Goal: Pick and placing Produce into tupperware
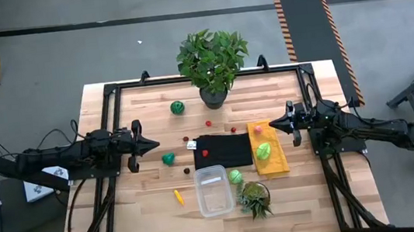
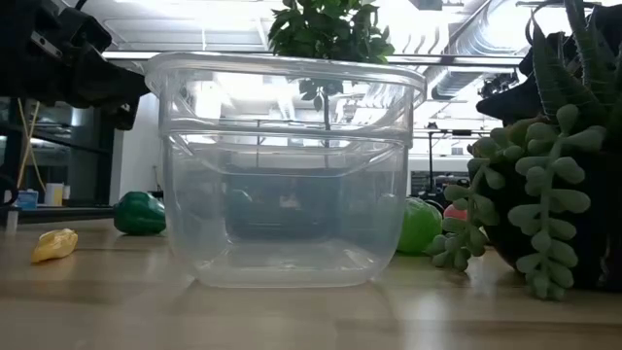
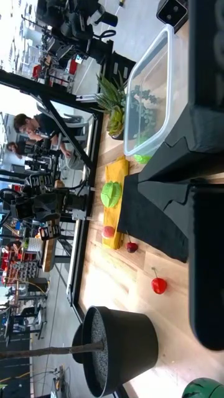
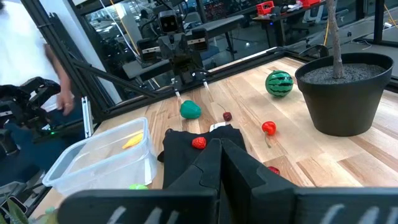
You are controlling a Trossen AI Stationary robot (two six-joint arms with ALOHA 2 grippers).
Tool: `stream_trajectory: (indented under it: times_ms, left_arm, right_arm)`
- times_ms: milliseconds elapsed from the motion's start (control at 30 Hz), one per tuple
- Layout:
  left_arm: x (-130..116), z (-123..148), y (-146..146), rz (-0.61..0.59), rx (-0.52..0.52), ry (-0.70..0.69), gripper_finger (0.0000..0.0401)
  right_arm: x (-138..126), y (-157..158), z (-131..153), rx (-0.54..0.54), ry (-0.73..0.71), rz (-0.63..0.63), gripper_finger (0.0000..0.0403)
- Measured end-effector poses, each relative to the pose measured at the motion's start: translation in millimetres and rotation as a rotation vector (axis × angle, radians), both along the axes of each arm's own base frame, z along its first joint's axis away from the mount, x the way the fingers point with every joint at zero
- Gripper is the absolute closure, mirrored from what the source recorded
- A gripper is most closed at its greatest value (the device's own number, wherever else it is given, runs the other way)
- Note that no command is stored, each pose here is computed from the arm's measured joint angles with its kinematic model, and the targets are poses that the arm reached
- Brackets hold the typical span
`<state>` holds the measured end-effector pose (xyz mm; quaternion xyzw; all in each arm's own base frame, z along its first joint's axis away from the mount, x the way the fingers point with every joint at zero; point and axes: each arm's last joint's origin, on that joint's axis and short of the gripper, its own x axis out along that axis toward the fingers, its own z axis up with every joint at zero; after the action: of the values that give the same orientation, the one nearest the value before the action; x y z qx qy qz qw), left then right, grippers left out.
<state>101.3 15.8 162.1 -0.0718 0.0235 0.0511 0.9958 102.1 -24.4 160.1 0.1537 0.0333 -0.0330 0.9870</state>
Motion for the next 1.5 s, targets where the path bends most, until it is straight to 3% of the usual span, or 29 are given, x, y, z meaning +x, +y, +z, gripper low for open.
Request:
stream_trajectory:
  times_ms: [1200, 1300, 1500]
  left_arm:
    - [0, 1, 0, 0.014, 0.003, -0.013, 0.04]
    - [0, 4, 1, 0.022, -0.072, -0.053, 0.04]
    - [0, 10, 1, 0.02, -0.372, -0.149, 0.04]
  right_arm:
    - [0, 0, 0, 0.0, 0.0, 0.0, 0.0402]
    - [0, 0, 0, 0.0, 0.0, 0.0, 0.0402]
    - [0, 0, 0, 0.0, 0.0, 0.0, 0.0402]
